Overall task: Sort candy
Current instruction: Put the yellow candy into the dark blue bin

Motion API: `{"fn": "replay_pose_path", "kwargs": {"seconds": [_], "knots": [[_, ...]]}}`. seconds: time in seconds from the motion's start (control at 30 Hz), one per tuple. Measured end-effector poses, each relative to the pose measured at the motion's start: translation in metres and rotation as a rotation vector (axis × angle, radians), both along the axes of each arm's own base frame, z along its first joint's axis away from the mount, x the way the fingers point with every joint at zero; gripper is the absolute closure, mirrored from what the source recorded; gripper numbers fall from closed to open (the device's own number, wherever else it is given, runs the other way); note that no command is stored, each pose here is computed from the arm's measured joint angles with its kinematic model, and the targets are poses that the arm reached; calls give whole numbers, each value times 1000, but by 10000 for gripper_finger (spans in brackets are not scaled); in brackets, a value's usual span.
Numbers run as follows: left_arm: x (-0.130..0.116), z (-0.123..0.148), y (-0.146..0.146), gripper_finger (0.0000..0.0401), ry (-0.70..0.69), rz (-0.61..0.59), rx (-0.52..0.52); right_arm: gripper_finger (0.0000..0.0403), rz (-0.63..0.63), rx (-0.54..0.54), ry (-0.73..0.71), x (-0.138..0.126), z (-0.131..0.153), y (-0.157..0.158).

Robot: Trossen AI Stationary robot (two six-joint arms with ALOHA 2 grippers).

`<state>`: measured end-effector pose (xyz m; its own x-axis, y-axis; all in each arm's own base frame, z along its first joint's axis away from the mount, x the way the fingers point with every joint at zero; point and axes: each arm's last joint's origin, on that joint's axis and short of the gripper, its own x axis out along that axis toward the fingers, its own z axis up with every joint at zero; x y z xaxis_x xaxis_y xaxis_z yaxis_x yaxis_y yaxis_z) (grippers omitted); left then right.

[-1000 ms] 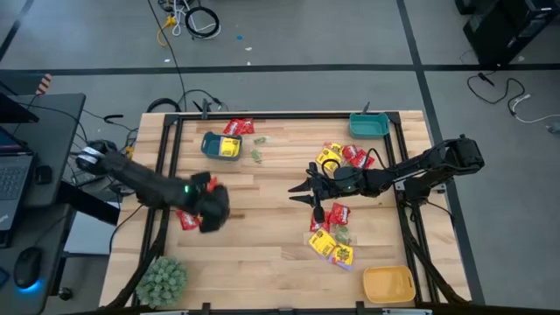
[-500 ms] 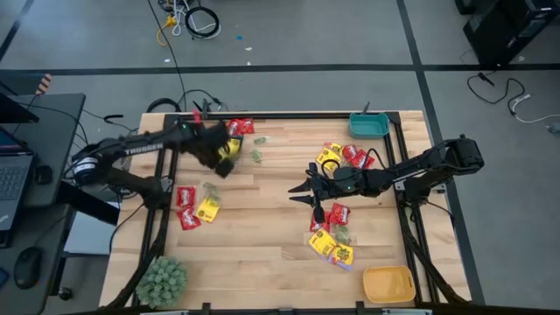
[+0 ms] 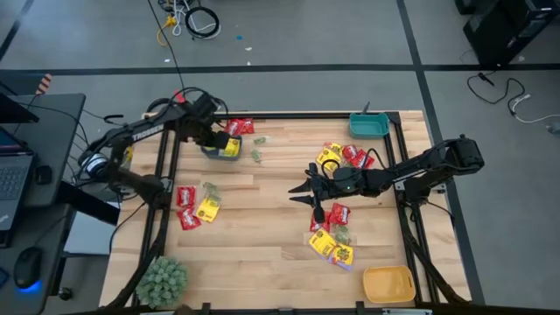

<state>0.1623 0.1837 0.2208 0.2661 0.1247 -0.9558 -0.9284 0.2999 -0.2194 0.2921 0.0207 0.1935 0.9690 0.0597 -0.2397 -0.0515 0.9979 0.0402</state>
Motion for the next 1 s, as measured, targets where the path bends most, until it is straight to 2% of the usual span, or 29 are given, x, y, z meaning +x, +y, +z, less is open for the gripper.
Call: {"fn": "replay_pose_path", "kwargs": {"seconds": [0.13,0.4,0.53,0.77,1.0], "knots": [[1,-14,11,401,10,30,-47,316,-1,5,2,0,0,0],[3,-28,26,393,10,107,-50,315,-1,6,7,0,-1,0],[0,-29,27,370,52,132,-28,314,-4,16,10,0,-1,0],[1,-29,26,314,53,71,-28,311,-8,29,27,-1,-2,0],[1,-25,20,258,59,29,-102,304,-7,29,39,-1,-3,0]]}}
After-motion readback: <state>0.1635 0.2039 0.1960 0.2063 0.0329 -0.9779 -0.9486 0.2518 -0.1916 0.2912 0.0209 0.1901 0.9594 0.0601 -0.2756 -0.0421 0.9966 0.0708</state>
